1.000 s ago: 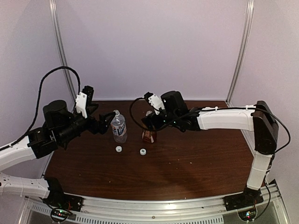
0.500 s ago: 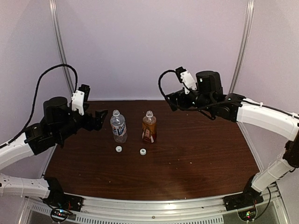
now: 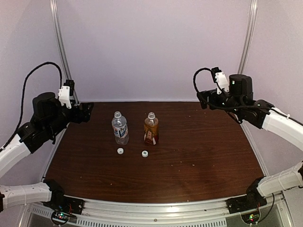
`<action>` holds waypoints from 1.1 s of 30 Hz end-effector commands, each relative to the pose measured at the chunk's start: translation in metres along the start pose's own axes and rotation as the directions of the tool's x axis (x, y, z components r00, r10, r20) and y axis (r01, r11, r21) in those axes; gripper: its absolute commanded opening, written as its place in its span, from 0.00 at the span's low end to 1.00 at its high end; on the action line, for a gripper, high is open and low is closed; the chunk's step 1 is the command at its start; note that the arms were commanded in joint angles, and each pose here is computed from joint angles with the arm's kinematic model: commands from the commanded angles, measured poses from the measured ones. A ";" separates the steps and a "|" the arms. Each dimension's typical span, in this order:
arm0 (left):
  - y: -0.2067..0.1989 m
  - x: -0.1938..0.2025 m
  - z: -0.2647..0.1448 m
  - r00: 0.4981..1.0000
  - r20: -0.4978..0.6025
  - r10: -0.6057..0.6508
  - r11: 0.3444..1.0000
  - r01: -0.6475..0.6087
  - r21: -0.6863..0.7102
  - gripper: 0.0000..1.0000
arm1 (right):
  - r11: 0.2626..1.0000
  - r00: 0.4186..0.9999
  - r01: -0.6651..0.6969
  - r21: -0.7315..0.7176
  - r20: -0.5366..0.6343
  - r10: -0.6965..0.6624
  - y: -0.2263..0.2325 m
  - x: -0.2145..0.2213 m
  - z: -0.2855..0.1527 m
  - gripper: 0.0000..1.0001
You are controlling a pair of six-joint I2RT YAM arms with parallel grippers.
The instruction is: Unscrew the bottle caps
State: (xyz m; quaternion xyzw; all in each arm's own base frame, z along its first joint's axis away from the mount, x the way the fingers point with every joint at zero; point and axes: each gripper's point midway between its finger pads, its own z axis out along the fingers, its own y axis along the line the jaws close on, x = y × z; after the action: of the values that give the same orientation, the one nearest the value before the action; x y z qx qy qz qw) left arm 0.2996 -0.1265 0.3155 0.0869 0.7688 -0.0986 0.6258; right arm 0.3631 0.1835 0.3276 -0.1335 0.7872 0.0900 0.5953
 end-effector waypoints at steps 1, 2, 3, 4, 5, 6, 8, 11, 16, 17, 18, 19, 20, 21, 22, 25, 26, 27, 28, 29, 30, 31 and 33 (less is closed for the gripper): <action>-0.006 -0.040 -0.009 0.996 0.089 0.018 0.998 -0.024 0.058 0.98 | 0.999 1.000 -0.005 0.044 0.016 0.004 -0.010 -0.002 -0.011 1.00; -0.007 -0.039 -0.008 0.996 0.078 0.035 0.997 -0.040 0.062 0.98 | 0.999 1.000 -0.006 0.045 0.021 0.005 -0.011 -0.003 -0.013 1.00; -0.007 -0.041 -0.007 0.996 0.072 0.051 0.997 -0.055 0.063 0.98 | 0.999 1.000 -0.005 0.046 0.025 0.004 -0.012 -0.004 -0.015 1.00; -0.008 -0.041 -0.007 0.996 0.065 0.066 0.996 -0.070 0.062 0.98 | 0.999 1.000 -0.005 0.049 0.029 0.003 -0.013 -0.004 -0.017 1.00; -0.008 -0.042 -0.007 0.995 0.064 0.079 0.995 -0.083 0.061 0.98 | 0.999 1.000 -0.005 0.050 0.030 0.003 -0.013 -0.005 -0.019 1.00; -0.008 -0.041 -0.006 0.994 0.063 0.093 0.993 -0.097 0.063 0.98 | 0.999 0.999 -0.003 0.053 0.032 0.001 -0.014 -0.005 -0.021 1.00; -0.010 -0.039 -0.007 0.990 0.071 0.119 0.990 -0.124 0.073 0.98 | 0.998 0.999 -0.002 0.070 0.032 -0.001 -0.018 -0.003 -0.025 1.00; -0.010 -0.030 -0.009 0.985 0.081 0.150 0.985 -0.156 0.078 0.98 | 0.997 0.999 0.013 0.078 0.041 -0.017 -0.021 0.000 -0.031 1.00; -0.013 -0.013 -0.008 0.980 0.069 0.186 0.976 -0.192 0.101 0.98 | 0.997 0.999 0.030 0.078 0.029 -0.032 -0.022 0.003 -0.034 1.00; -0.013 -0.010 -0.007 0.980 0.060 0.191 0.975 -0.196 0.102 0.98 | 0.997 0.999 0.030 0.073 0.029 -0.033 -0.021 0.005 -0.034 1.00; -0.012 -0.008 -0.007 0.980 0.054 0.192 0.976 -0.197 0.097 0.98 | 0.996 0.998 0.057 0.071 0.028 -0.059 -0.020 0.006 -0.033 1.00; -0.011 -0.007 -0.007 0.980 0.054 0.193 0.976 -0.197 0.094 0.98 | 0.996 0.997 0.063 0.070 0.028 -0.065 -0.020 0.006 -0.033 1.00; -0.011 -0.006 -0.007 0.980 0.054 0.190 0.976 -0.195 0.094 0.98 | 0.995 0.997 0.067 0.067 0.027 -0.069 -0.020 0.008 -0.031 1.00; -0.012 -0.008 -0.008 0.981 0.060 0.187 0.977 -0.192 0.097 0.98 | 0.996 0.997 0.069 0.063 0.029 -0.071 -0.019 0.008 -0.031 1.00; -0.012 -0.009 -0.010 0.981 0.068 0.184 0.977 -0.190 0.098 0.98 | 0.995 0.997 0.072 0.062 0.027 -0.074 -0.019 0.010 -0.030 1.00; -0.011 -0.014 -0.015 0.980 0.097 0.175 0.978 -0.184 0.094 0.98 | 0.996 0.997 0.069 0.055 0.030 -0.071 -0.017 0.014 -0.029 1.00; -0.010 -0.015 -0.016 0.979 0.103 0.173 0.979 -0.183 0.092 0.98 | 0.996 0.997 0.066 0.053 0.032 -0.068 -0.017 0.015 -0.028 1.00; -0.009 -0.016 -0.017 0.979 0.109 0.172 0.979 -0.182 0.089 0.98 | 0.997 0.997 0.064 0.050 0.034 -0.066 -0.016 0.015 -0.029 1.00; -0.009 -0.016 -0.018 0.979 0.112 0.171 0.979 -0.181 0.088 0.98 | 0.997 0.997 0.063 0.049 0.035 -0.065 -0.016 0.016 -0.028 1.00; -0.009 -0.016 -0.018 0.979 0.112 0.172 0.980 -0.182 0.085 0.98 | 0.997 0.997 0.062 0.052 0.035 -0.064 -0.017 0.016 -0.028 1.00; -0.008 -0.015 -0.017 0.979 0.110 0.172 0.980 -0.182 0.083 0.98 | 0.997 0.997 0.063 0.053 0.031 -0.065 -0.017 0.018 -0.028 1.00; -0.009 -0.016 -0.017 0.979 0.109 0.172 0.980 -0.182 0.085 0.98 | 0.997 0.997 0.063 0.054 0.030 -0.065 -0.017 0.018 -0.028 1.00; -0.010 -0.015 -0.016 0.979 0.104 0.173 0.979 -0.183 0.090 0.98 | 0.996 0.998 0.061 0.061 0.025 -0.063 -0.018 0.019 -0.026 1.00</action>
State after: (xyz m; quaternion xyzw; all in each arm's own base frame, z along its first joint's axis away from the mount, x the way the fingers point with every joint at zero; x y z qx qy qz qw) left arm 0.2829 -0.1316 0.3238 0.1809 0.7362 -0.0841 0.6466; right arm 0.3397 0.1582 0.3098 -0.1468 0.7854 0.0465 0.5995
